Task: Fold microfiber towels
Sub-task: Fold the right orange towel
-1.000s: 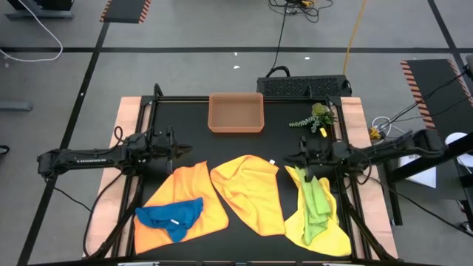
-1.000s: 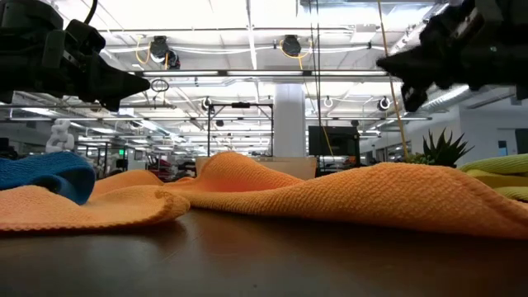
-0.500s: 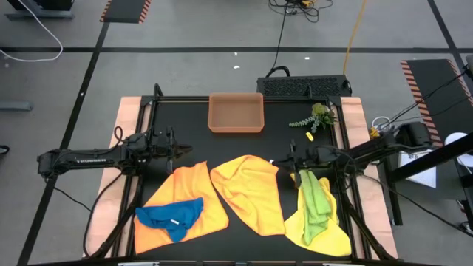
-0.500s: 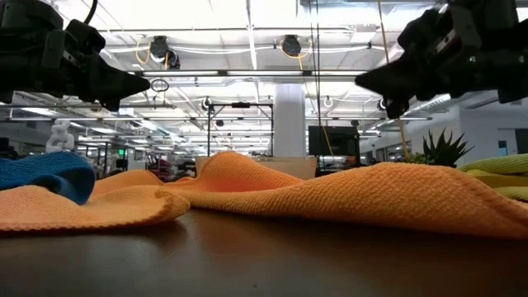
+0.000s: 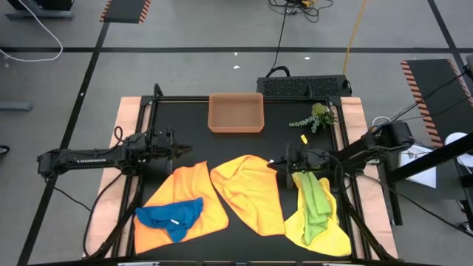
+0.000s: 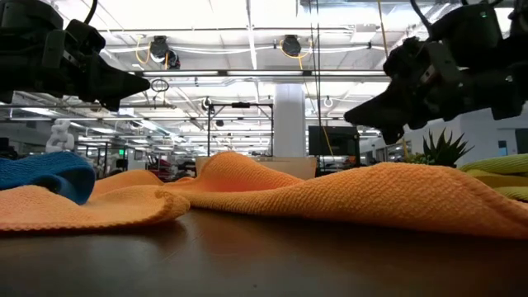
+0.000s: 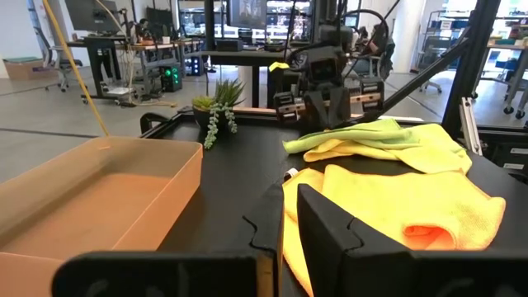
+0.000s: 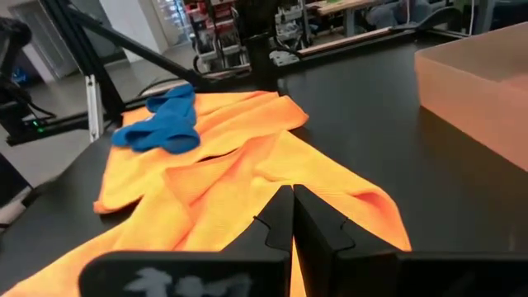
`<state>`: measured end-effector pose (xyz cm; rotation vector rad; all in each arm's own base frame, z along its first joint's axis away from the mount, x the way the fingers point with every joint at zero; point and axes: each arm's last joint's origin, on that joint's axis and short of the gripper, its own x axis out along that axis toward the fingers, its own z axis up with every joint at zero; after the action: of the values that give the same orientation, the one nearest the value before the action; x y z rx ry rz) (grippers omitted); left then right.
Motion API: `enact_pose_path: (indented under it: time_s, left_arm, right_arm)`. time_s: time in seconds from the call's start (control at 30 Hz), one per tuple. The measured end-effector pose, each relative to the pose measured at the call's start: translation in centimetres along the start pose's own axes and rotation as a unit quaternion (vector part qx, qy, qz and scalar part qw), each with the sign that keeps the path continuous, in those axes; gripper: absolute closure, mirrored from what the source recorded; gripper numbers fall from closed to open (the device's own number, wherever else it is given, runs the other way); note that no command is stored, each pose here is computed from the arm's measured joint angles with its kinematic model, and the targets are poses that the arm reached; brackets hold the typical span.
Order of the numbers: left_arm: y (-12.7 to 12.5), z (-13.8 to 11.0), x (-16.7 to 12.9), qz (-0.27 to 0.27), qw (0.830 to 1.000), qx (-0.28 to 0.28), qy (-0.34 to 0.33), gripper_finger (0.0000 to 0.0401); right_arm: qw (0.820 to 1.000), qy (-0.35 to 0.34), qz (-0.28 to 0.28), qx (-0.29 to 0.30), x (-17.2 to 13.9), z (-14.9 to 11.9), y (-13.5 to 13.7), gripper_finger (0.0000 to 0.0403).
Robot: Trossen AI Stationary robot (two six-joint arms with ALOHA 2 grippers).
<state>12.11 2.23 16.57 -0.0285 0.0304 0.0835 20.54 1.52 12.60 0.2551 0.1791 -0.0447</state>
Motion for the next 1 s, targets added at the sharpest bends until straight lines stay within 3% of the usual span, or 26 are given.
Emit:
enact_pose_path:
  time_s: [0.27, 0.53, 0.77, 1.0]
  left_arm:
    - [0.0, 0.0, 0.0, 0.000, 1.000, 0.000, 0.000, 0.0359]
    - [0.0, 0.0, 0.0, 0.000, 1.000, 0.000, 0.000, 0.0359]
    - [0.0, 0.0, 0.0, 0.000, 1.000, 0.000, 0.000, 0.0359]
    - [0.0, 0.0, 0.0, 0.000, 1.000, 0.000, 0.000, 0.0359]
  right_arm:
    - [0.999, 0.020, -0.004, -0.039, 3.4, -0.2, 0.3, 0.0391]
    - [0.999, 0.011, -0.017, -0.038, 4.8, 0.4, 0.1, 0.0288]
    - [0.989, 0.059, -0.138, -0.006, 4.5, -0.4, -1.7, 0.0238]
    - [0.978, 0.115, -0.174, 0.018, 4.2, -1.4, -2.7, 0.0240]
